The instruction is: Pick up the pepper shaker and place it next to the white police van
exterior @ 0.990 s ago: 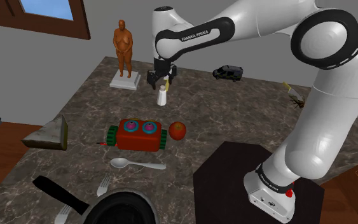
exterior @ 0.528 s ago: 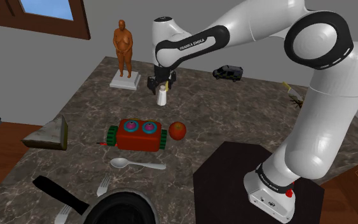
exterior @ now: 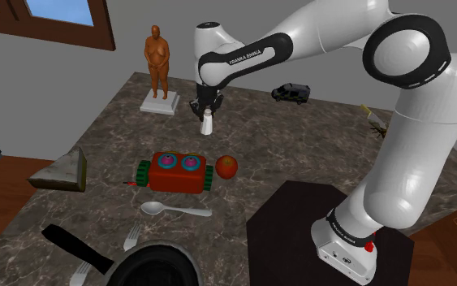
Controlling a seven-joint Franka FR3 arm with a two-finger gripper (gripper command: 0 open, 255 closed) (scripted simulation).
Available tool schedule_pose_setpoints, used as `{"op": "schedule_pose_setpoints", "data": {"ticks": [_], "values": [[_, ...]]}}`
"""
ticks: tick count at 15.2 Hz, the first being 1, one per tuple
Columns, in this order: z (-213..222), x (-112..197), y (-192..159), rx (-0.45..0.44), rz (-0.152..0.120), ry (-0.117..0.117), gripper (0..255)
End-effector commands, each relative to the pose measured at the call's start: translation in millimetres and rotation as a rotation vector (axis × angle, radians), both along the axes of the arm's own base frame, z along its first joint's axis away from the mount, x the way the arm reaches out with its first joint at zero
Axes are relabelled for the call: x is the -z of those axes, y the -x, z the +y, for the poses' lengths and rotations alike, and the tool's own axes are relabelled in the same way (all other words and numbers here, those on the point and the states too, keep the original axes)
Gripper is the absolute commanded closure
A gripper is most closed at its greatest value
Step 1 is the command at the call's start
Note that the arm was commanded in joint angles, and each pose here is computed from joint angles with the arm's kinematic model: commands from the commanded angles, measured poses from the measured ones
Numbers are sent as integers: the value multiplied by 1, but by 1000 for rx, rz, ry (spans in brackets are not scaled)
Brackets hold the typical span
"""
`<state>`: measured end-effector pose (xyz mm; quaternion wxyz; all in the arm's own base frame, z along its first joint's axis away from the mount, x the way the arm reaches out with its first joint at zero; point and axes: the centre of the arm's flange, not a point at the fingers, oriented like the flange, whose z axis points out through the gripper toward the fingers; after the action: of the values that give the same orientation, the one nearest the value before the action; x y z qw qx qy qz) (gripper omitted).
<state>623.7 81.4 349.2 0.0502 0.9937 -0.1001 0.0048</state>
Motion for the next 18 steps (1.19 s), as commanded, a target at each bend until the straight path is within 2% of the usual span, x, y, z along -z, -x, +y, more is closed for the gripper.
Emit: {"op": "schedule_pose_setpoints", "data": {"ticks": [1,8,18], "values": [[0,0,0,0,1,0,255],[0,0,0,0,1,0,255],[0,-52,0,0,1,0,255]]}}
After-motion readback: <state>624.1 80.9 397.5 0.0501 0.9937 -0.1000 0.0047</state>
